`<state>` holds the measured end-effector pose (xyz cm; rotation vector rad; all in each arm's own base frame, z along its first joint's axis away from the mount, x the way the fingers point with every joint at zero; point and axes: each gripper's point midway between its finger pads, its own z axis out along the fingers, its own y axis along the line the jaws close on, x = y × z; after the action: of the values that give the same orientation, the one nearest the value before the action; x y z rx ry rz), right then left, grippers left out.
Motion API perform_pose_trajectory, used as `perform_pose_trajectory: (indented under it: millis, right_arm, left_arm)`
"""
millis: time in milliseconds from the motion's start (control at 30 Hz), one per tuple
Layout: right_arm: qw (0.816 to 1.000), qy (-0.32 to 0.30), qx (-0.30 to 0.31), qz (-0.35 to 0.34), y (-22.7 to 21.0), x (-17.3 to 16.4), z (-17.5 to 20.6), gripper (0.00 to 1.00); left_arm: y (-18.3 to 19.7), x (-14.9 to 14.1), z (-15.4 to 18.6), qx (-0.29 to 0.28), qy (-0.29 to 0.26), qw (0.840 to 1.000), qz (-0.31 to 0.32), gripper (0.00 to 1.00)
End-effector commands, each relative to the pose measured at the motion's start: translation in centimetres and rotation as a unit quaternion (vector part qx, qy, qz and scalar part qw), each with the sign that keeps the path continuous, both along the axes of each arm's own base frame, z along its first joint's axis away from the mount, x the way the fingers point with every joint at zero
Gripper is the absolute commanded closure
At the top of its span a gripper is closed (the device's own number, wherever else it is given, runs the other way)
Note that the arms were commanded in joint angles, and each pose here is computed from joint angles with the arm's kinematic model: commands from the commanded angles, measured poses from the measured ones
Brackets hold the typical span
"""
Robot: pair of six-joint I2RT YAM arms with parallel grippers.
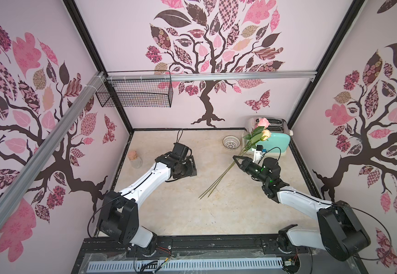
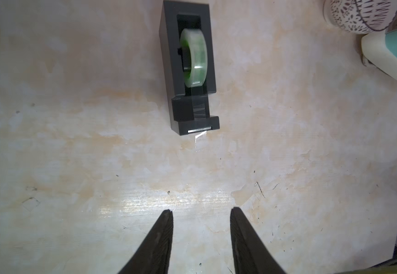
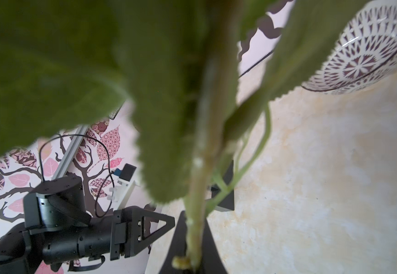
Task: Wrap bouquets with tape
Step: Pick up the unwrapped bouquet from the center of the board, then pull the tape from the tape cutter.
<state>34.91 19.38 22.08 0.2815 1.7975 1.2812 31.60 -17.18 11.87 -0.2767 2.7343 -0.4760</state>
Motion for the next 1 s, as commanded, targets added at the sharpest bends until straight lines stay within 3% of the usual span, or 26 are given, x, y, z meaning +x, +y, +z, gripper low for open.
perform_pose_trajectory:
  millis: [0, 100, 200, 500, 967]
  right_arm:
    - [0.997, -0.061, 0.018, -0.035, -1.5, -0.3, 3.1, 1.00]
    - [0.997, -0.068, 0.016, -0.042, -2.0, -0.9, 3.1, 1.00]
    - [0.995, -0.076, 0.022, -0.053, -2.5, -1.3, 3.2, 1.00]
    - [0.996, -0.071, 0.023, -0.044, -2.4, -1.8, 2.9, 1.00]
    - [0.997, -0.070, 0.020, -0.037, -2.1, -1.9, 2.8, 1.00]
  left_arm:
    - [-0.4, 0.3, 0.0, -0.070, -0.025, 0.995, 0.071, 0.54]
    - [-0.4, 0.6, -0.2, -0.130, -0.060, 0.983, 0.119, 0.54]
    - [-0.4, 0.7, -0.5, -0.151, -0.066, 0.977, 0.135, 0.54]
    - [-2.5, 3.3, -2.1, -0.232, -0.041, 0.960, 0.152, 0.65]
    - [-2.8, 4.2, -5.3, -0.229, -0.010, 0.958, 0.172, 0.68]
